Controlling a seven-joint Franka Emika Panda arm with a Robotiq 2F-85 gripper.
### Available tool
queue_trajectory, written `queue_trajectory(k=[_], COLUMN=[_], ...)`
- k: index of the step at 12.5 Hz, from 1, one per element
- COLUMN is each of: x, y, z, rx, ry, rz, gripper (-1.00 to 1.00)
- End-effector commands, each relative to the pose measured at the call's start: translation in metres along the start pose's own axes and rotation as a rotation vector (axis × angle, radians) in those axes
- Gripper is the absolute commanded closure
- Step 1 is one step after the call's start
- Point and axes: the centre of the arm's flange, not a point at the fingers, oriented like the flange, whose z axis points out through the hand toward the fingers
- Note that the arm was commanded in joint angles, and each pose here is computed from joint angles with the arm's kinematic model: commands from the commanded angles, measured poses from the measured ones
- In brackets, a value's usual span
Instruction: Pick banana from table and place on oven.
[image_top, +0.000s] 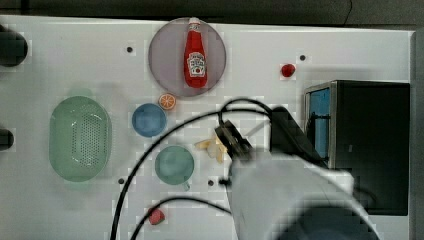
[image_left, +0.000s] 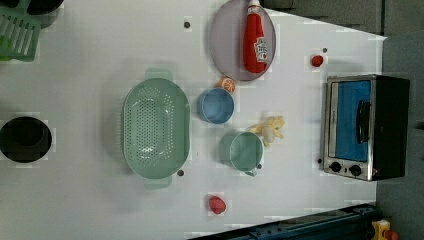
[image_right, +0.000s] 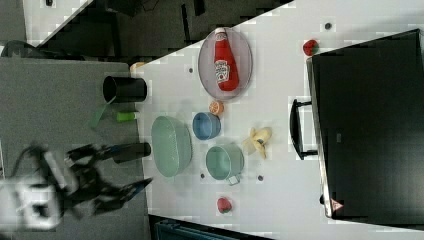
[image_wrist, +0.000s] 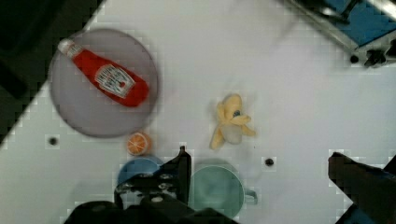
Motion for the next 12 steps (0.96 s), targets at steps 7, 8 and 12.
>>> queue_trajectory(k=[7,8,12], x=[0.003,0.001,-0.011], y=[-0.022,-0.024,-0.033], z=[0.251,0.272,0.345], rx=[-0.107,-0.116,-0.153], ry=[-0.050,-0.056,-0.087], rz=[-0.029,-0.037,-0.069], gripper=[-1.00,-1.00,-1.00])
